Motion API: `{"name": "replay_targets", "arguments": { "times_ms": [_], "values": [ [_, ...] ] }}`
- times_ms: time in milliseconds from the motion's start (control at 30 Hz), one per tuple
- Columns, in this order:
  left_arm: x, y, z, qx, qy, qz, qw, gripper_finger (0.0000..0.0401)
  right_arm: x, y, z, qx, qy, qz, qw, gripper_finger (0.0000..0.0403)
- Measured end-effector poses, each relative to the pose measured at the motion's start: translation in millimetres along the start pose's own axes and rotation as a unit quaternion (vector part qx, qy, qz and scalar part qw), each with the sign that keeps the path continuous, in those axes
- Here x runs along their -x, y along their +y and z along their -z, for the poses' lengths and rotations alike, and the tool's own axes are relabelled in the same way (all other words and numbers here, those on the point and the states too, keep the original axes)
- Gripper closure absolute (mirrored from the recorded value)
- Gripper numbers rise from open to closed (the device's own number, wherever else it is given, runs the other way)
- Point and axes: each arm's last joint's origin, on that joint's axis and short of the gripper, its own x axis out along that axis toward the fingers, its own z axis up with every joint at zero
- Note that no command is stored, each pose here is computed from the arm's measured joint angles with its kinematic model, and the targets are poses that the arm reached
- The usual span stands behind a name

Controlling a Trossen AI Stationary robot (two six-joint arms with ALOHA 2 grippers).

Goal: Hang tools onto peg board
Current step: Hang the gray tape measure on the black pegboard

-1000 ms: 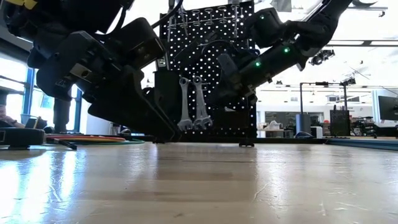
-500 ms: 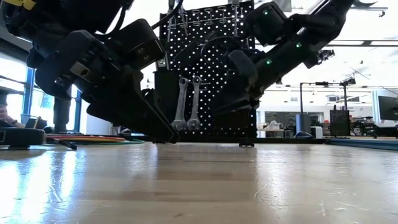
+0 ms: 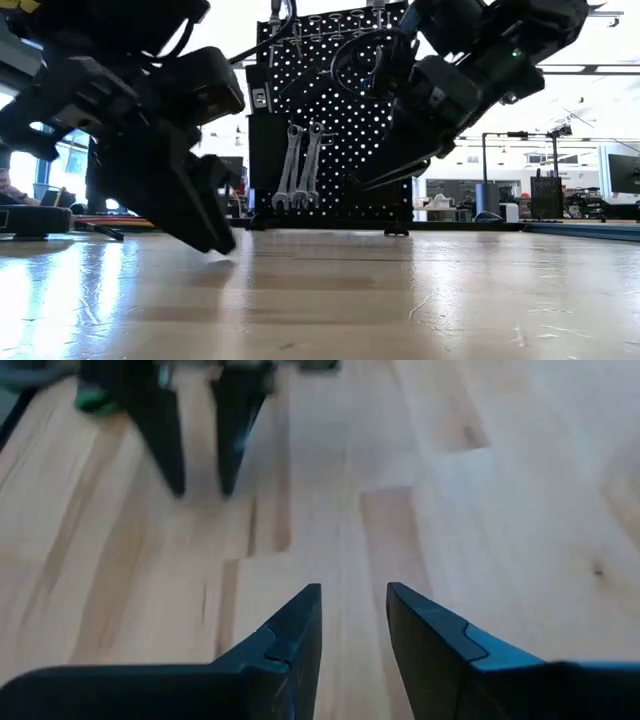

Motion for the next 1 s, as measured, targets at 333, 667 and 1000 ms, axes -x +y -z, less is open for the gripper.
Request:
{"name": "replay_targets", "arguments": {
  "times_ms": [333, 667, 1000],
  "values": [
    [51, 6, -4, 0.01, 0.064, -0.069, 0.996, 0.0259, 1, 19, 11, 0.038, 0.024, 0.011, 0.999, 0.0292],
    [117, 25, 20, 0.026, 0.209, -0.205, 0.956, 0.0259, 2, 28, 16, 0.05, 0.03, 0.023, 0.998, 0.0292],
    [138, 47, 22, 0.052, 0.26, -0.215, 0.94, 0.0259, 2, 29, 16, 0.049, 0.025, 0.031, 0.998, 0.0292]
  ]
}}
